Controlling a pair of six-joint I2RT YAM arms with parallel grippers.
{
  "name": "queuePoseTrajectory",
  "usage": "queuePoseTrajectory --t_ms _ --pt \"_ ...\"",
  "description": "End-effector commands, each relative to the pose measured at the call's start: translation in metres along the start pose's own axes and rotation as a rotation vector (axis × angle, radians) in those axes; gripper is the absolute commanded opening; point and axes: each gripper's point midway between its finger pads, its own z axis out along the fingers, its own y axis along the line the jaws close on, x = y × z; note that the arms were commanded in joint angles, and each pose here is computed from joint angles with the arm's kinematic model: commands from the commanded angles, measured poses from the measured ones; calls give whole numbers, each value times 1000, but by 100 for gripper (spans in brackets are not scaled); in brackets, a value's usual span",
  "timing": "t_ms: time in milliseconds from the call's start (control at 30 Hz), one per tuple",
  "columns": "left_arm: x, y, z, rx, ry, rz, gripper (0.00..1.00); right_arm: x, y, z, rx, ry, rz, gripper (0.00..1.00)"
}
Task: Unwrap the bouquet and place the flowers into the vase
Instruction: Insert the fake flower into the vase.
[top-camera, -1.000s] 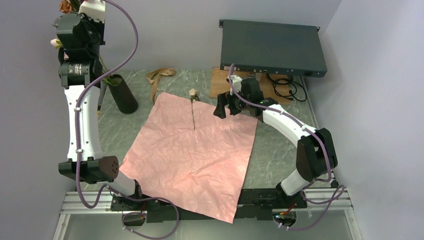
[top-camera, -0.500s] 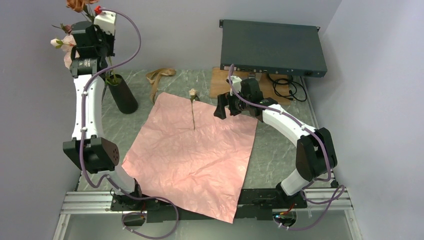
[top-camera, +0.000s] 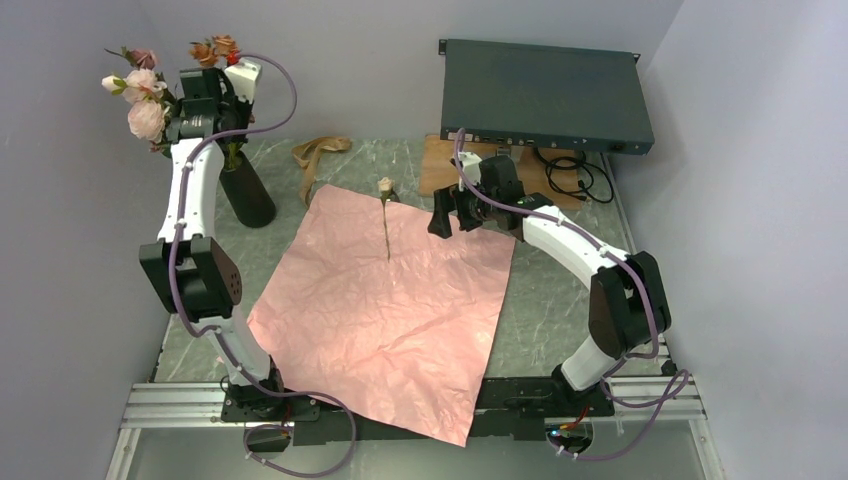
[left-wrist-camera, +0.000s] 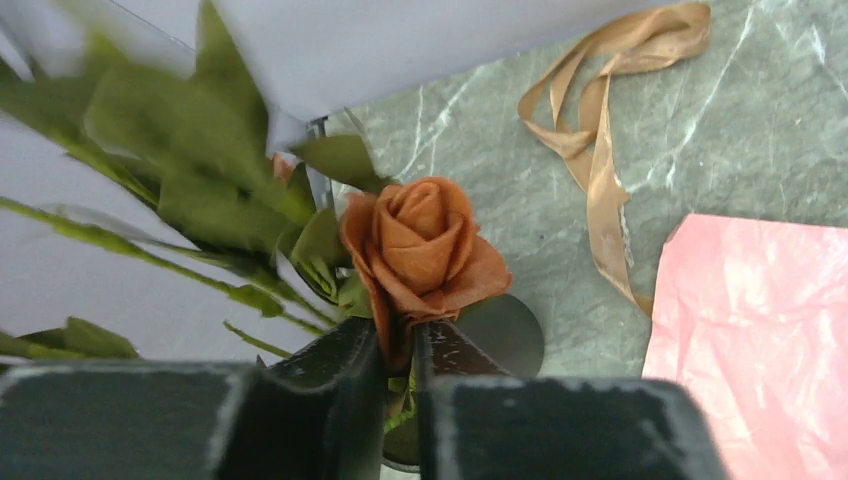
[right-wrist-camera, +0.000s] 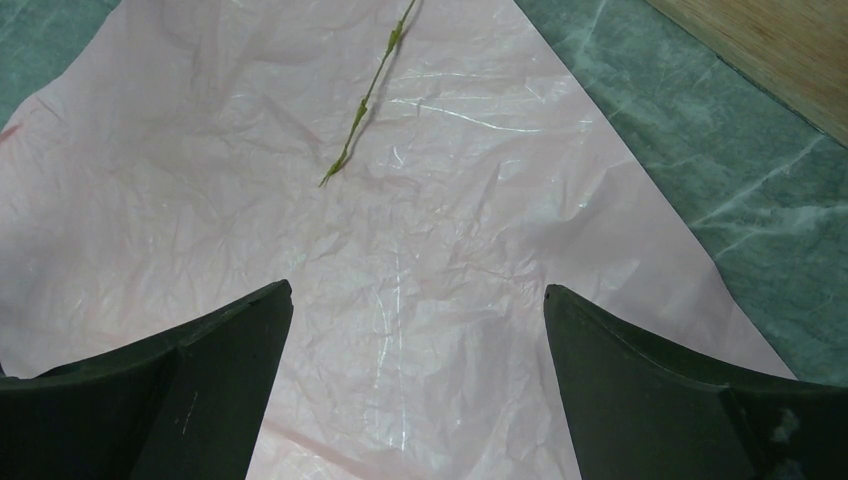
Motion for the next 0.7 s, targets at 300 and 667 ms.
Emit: queuePoseTrajectory --t_ms 300,667 --pt "-6 9 -31 -8 103 -31 58 -20 2 2 -6 -40 -21 100" --pt "-7 0 -76 36 148 -69 83 -20 5 -2 -17 -40 -39 100"
